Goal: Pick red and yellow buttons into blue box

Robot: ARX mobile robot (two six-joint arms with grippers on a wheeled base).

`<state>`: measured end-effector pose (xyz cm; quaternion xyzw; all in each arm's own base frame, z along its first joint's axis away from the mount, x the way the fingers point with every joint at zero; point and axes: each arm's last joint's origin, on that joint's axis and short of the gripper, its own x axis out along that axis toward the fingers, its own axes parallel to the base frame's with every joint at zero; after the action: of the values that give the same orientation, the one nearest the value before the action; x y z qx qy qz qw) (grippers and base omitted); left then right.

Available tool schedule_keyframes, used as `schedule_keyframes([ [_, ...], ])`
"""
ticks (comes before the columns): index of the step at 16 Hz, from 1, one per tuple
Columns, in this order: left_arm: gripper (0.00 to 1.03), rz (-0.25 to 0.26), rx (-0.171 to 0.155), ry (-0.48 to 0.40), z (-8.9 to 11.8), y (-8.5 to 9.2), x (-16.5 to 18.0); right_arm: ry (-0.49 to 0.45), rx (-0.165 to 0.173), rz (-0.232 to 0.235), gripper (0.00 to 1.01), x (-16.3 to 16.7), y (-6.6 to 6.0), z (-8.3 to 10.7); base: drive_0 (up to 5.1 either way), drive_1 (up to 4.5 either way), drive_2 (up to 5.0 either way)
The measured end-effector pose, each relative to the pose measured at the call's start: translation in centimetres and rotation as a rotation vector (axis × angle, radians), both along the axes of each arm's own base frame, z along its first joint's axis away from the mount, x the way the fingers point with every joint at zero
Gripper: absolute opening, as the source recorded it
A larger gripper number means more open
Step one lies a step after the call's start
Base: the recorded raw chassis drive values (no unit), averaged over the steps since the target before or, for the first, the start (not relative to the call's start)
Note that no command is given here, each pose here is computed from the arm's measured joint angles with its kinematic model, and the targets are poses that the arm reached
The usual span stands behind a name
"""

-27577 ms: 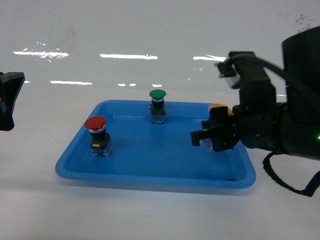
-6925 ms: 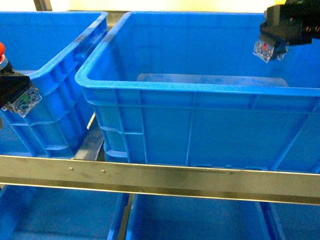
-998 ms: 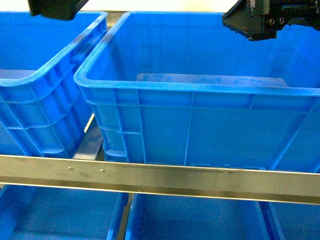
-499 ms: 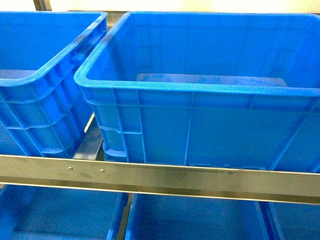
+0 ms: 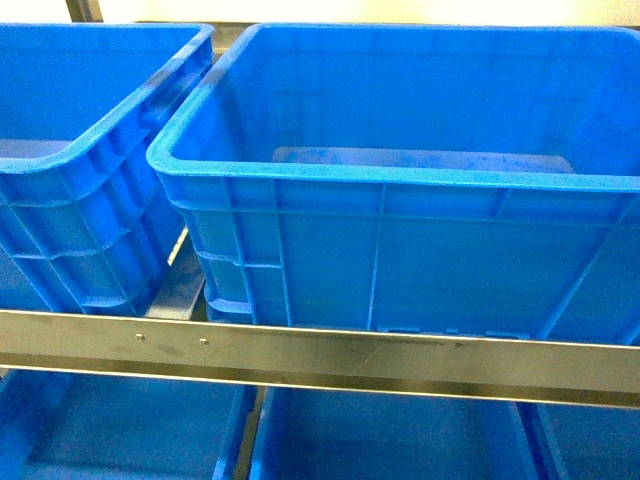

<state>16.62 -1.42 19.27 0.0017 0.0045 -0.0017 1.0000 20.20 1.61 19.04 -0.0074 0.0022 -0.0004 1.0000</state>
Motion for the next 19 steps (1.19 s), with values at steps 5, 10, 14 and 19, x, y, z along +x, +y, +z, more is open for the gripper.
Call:
schedule_keyframes([
  [5, 0.02, 0.004, 0.0, 0.001, -0.5, 0.4, -0.8, 0.008, -0.001, 0.0, 0.02, -1.2, -0.4, -0.6, 0.0, 0.0, 0.0],
  [10, 0.02, 0.001, -0.002, 0.003, -1.6, 1.4, -2.8, 0.006, 0.001, 0.0, 0.02, -4.2, -1.6, -1.5, 0.0, 0.0, 0.0],
  [14, 0.02, 0.002, -0.002, -0.02, -2.2, 1.4, -4.7, -0.006, 0.001, 0.0, 0.02, -7.1, -1.6, -2.2, 0.0, 0.0, 0.0],
  [19, 0.02, 0.002, -0.002, -0.022, -2.2, 1.4, -5.4, -0.018, 0.001, 0.0, 0.02, -8.2, -1.6, -2.0, 0.0, 0.0, 0.0],
])
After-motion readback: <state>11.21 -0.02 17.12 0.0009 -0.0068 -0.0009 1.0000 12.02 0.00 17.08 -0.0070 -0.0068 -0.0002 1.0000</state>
